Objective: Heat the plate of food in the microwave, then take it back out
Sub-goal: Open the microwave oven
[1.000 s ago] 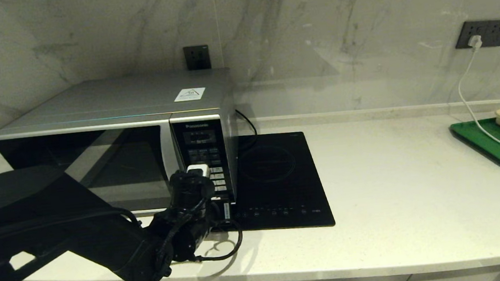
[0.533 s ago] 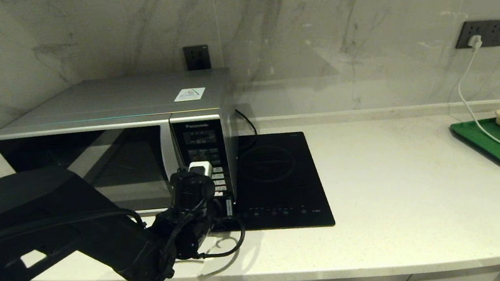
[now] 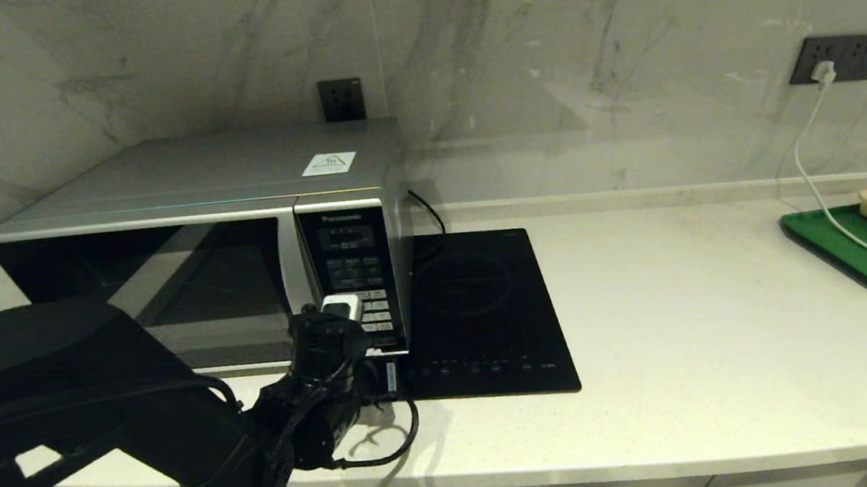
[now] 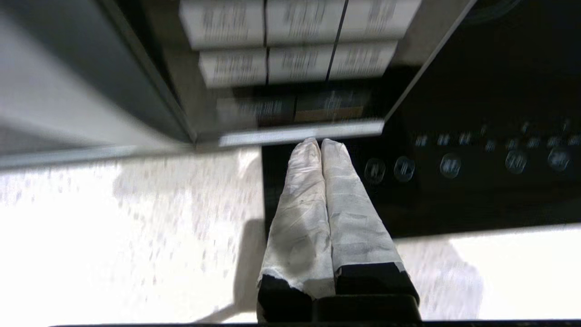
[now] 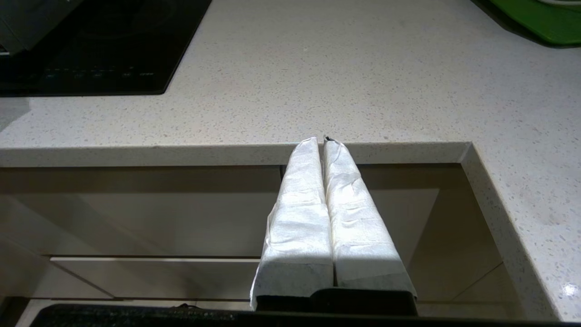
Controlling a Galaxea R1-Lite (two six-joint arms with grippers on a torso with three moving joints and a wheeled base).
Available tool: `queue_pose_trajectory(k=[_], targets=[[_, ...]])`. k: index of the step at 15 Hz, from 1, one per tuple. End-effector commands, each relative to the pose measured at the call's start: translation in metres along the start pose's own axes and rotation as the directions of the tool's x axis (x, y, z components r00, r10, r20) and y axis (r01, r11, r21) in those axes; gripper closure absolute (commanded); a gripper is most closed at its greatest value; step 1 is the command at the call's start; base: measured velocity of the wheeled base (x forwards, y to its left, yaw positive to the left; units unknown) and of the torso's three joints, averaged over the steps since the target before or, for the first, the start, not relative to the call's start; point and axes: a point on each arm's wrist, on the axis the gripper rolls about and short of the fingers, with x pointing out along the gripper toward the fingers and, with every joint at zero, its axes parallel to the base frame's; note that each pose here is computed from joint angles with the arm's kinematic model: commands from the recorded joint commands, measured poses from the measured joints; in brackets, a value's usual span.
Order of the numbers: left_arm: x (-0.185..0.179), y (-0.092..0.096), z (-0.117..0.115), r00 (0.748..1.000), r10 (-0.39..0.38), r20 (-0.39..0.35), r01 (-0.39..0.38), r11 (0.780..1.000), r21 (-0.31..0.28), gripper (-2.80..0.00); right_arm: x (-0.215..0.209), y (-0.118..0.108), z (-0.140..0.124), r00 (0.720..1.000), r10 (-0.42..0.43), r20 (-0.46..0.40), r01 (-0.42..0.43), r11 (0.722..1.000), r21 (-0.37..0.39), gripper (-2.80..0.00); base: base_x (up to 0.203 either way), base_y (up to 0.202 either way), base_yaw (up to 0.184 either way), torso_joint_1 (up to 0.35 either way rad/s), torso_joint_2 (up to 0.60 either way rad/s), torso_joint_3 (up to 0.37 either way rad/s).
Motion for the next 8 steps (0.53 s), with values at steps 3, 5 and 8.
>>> queue_pose_trajectory(k=[3,5,8], targets=[[-0.024,0.006,-0.013,0.999,0.0,-0.048,0.0,1.0,-0.013,0.0,0.0,0.0,0.0,1.0,0.0,0.0,0.0,1.0,0.0,0.0,0.0,0.0,0.0,0.0,0.0,0.0],[-0.04,0.005,-0.016,0.997,-0.011,-0.074,0.009,1.0,-0.03,0.0,0.0,0.0,0.0,1.0,0.0,-0.001,0.0,1.0,0.0,0.0,0.0,0.0,0.0,0.0,0.0,0.0],[-0.073,0.01,-0.004,0.991,-0.011,-0.13,0.003,0.998,-0.063,0.0,0.0,0.0,0.0,1.0,0.0,-0.001,0.0,1.0,0.0,0.0,0.0,0.0,0.0,0.0,0.0,0.0]])
